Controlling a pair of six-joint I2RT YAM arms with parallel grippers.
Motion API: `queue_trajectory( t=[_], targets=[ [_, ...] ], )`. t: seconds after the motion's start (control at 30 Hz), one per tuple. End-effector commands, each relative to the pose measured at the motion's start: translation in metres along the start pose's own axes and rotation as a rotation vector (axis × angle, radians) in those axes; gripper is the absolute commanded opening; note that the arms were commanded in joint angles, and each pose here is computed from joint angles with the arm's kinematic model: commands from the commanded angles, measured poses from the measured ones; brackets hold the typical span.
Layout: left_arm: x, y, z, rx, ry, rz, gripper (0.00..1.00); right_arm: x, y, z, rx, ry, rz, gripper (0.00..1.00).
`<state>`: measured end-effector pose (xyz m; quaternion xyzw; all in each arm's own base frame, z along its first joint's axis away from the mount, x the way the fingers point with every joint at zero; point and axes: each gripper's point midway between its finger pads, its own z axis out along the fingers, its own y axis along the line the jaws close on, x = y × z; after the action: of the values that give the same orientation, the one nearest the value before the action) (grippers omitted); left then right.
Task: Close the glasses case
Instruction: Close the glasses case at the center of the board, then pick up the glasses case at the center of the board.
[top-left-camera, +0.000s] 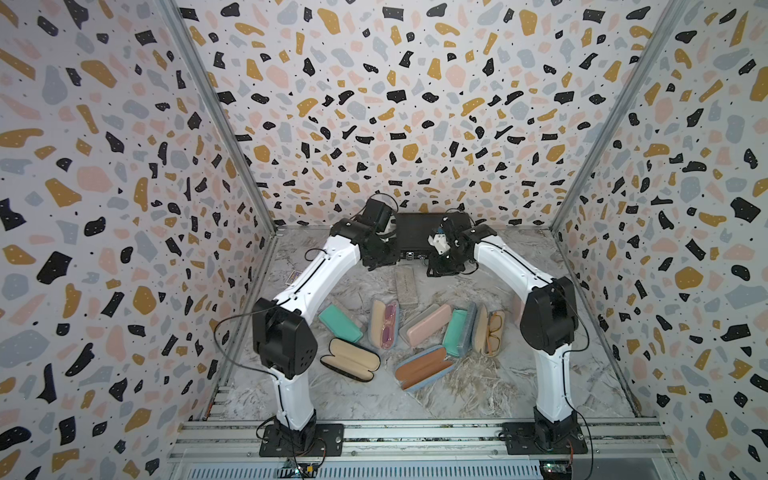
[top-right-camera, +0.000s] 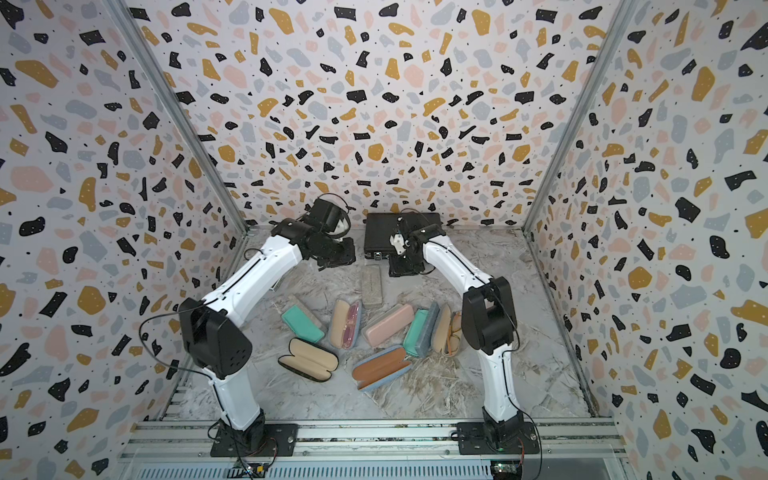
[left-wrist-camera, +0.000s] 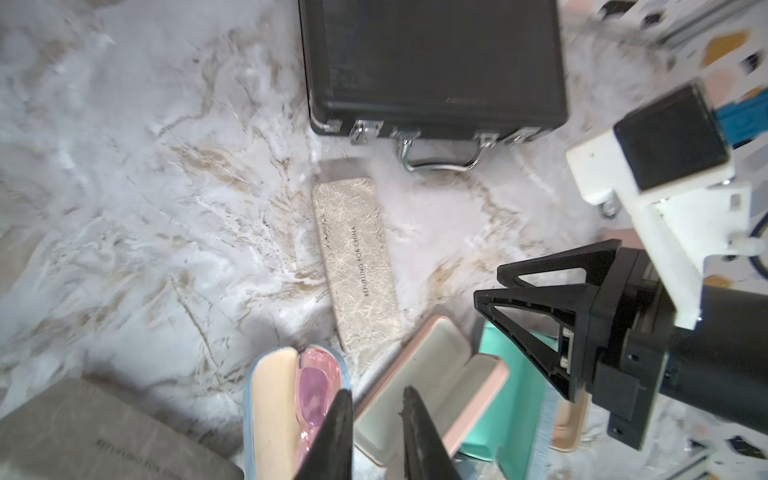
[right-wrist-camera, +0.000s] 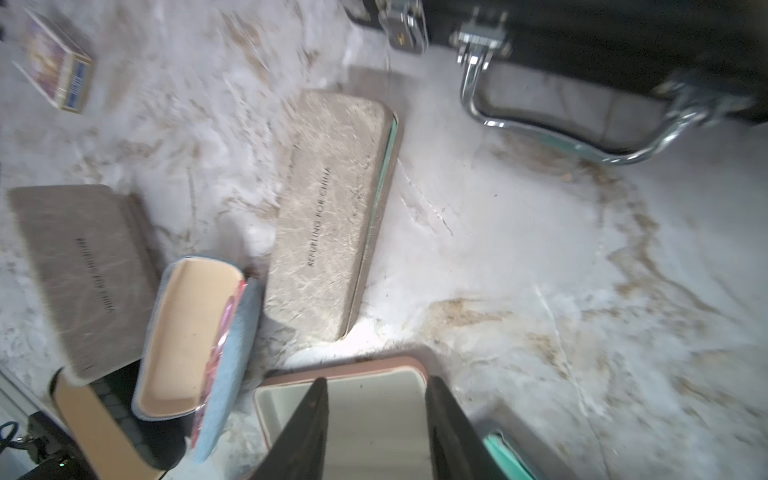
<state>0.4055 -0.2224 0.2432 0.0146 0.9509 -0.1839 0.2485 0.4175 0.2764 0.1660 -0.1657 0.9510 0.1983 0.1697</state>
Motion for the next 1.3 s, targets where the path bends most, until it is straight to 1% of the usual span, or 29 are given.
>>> queue_trajectory(
  t=[0.0,0.03,0.1,0.17,0.27,0.37,0.53,0.8,1.27],
  targets=[
    [0.011,0.016,-0.018,-0.042,-0.025,-0.008,0.40,0.019,0.000,-0.039,0.055,0.017,0.068,0.50],
    [0.014,0.018,-0.026,-0.041,-0.040,-0.012,0.46,0.026,-0.002,-0.047,0.075,0.027,0.088,0.54],
    [0.022,0.023,-0.036,-0.040,-0.064,-0.023,0.55,0.040,-0.005,-0.057,0.112,0.046,0.125,0.60],
    [0.030,0.028,-0.045,-0.037,-0.085,-0.033,0.60,0.057,-0.007,-0.063,0.154,0.073,0.157,0.66],
    [0.040,0.036,-0.057,-0.038,-0.101,-0.043,0.62,0.082,-0.006,-0.066,0.206,0.106,0.179,0.75],
    [0.048,0.041,-0.067,-0.041,-0.107,-0.045,0.62,0.101,0.002,-0.063,0.221,0.123,0.204,0.80],
    [0.058,0.045,-0.077,-0.033,-0.112,-0.044,0.62,0.121,0.013,-0.052,0.220,0.132,0.253,0.82],
    [0.072,0.052,-0.083,-0.030,-0.105,-0.035,0.62,0.136,0.024,-0.035,0.218,0.146,0.297,0.82],
    [0.082,0.060,-0.073,-0.027,-0.077,-0.043,0.62,0.137,0.025,0.007,0.220,0.192,0.328,0.81]
  ],
)
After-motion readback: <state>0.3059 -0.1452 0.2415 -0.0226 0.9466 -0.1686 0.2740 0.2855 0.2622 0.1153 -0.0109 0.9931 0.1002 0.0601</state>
